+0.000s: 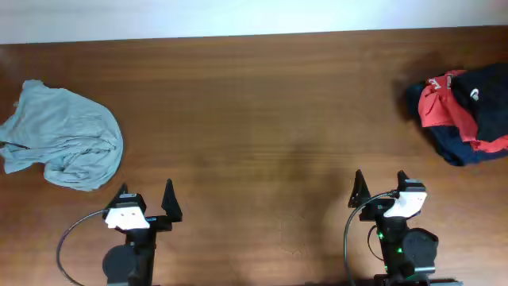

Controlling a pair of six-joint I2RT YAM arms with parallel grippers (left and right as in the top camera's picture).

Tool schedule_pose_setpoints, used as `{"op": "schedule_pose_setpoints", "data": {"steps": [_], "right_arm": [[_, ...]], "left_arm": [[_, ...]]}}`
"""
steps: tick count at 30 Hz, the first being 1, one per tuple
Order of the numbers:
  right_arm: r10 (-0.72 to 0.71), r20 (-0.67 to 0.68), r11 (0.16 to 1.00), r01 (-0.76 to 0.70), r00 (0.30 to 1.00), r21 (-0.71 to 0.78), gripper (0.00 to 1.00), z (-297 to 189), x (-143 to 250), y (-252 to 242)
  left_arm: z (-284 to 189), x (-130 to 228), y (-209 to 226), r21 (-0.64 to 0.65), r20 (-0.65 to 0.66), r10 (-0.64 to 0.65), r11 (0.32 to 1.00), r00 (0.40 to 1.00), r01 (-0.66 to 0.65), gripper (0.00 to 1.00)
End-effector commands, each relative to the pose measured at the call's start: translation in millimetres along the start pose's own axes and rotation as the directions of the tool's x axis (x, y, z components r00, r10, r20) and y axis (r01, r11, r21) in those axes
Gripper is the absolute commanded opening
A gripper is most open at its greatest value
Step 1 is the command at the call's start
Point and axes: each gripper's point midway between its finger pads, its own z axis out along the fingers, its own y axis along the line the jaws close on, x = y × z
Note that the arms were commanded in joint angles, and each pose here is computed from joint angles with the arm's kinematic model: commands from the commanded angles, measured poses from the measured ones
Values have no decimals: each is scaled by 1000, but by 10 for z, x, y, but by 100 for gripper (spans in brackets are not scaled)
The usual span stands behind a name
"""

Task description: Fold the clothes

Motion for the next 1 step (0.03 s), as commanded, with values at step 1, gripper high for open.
{"op": "schedule_pose_setpoints", "data": {"steps": [1], "right_arm": [[3, 0, 1000, -3, 1000, 1, 99, -3, 15, 3]], "left_arm": [[-2, 5, -17, 12, 6, 19, 1000, 1000, -19, 99]]}}
